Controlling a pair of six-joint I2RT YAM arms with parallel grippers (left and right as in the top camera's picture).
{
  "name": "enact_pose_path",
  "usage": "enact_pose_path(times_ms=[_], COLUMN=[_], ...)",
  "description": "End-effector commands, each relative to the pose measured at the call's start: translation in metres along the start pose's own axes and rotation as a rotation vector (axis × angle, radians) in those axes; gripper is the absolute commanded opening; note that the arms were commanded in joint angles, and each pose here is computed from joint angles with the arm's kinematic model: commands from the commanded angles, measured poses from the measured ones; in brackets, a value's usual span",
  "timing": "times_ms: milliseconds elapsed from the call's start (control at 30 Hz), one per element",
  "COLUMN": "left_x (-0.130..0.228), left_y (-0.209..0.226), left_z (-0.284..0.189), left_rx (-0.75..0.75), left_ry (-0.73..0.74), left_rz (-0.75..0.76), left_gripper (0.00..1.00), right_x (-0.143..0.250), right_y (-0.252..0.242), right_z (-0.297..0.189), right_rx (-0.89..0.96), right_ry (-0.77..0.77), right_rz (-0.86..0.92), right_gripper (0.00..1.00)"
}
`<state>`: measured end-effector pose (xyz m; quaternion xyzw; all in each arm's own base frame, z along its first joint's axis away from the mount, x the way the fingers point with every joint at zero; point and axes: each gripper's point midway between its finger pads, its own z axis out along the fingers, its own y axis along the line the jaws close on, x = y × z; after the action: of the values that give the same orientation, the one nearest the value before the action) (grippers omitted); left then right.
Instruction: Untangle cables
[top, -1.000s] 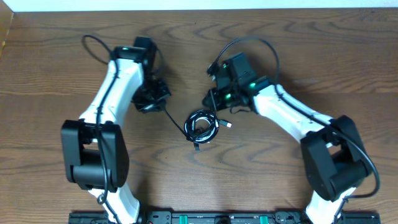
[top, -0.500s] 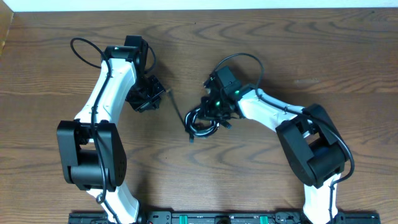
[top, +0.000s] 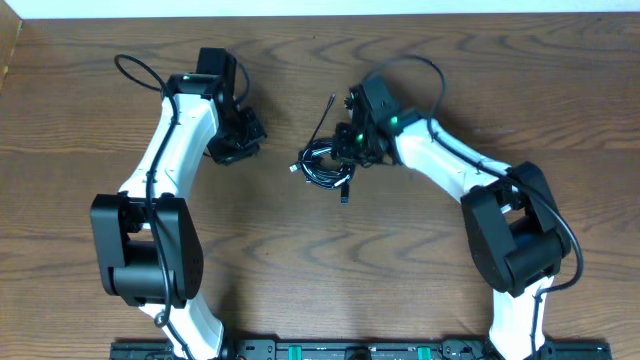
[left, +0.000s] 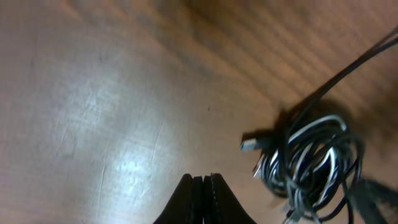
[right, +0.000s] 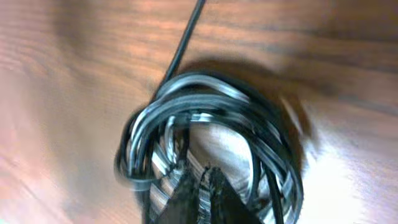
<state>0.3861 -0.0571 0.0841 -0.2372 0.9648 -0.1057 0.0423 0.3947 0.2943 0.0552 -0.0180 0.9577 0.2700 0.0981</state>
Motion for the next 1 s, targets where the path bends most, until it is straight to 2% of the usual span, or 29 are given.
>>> enact_pose_path(times_ms=[0,100,200,233,333,367,400,467,567,667,800,967], left_x=[-0.007,0.002,0.015,0.016,0.006,0.002,-0.002,-0.013,-0.025,-0.035,-0.041,-0.043], left_y=[-0.003,-0.015,-0.017,-0.013,0.000,0.002,0.004,0.012,0.020,0.023,0.019,0.016], left_z=[-0.006,-0.002,0.011,0.014,0.014,0.014,0.013,0.011,0.012,0.016,0.019,0.019], left_rx=[0.020,0.062,0.043,0.024,0.010,0.020,0.034,0.046,0.049,0.056,0.067,0.071], left_ry=[-0.028,0.011,0.055,0.057,0.045,0.042,0.038,0.017,-0.008,-0.032,-0.055,-0.069], left_rz=[-0.058,-0.046,-0.027,-0.027,-0.085,-0.102,-0.115,-0.138,-0.156,-0.160,-0.091,-0.024], left_gripper=[0.08,0.08,0.08,0.08,0.17,0.21,0.22,0.22,0.22,0.22,0.22,0.22], right_x=[-0.033,-0.047,-0.044,-0.040,-0.031,-0.031,-0.033,-0.029,-0.020,-0.011,-0.003,0.012], right_y=[0.034,0.035,0.049,0.054,0.061,0.064,0.067,0.079,0.093,0.092,0.087,0.080], right_z=[-0.052,-0.071,-0.076,-0.075,-0.066,-0.065,-0.064,-0.063,-0.055,-0.039,-0.016,0.014], right_rx=[0.028,0.083,0.001,-0.039,-0.083,-0.084,-0.083,-0.119,-0.145,-0.055,0.103,0.189], right_ry=[-0.091,-0.117,-0.099,-0.085,-0.061,-0.066,-0.079,-0.087,-0.090,-0.065,-0.029,0.047], right_rz=[-0.366,-0.442,-0.552,-0.595,-0.796,-0.837,-0.870,-0.892,-1.020,-1.165,-1.333,-1.505], right_gripper=[0.09,0.16,0.18,0.21,0.36,0.51,0.85,0.86,0.71,0.52,0.39,0.38])
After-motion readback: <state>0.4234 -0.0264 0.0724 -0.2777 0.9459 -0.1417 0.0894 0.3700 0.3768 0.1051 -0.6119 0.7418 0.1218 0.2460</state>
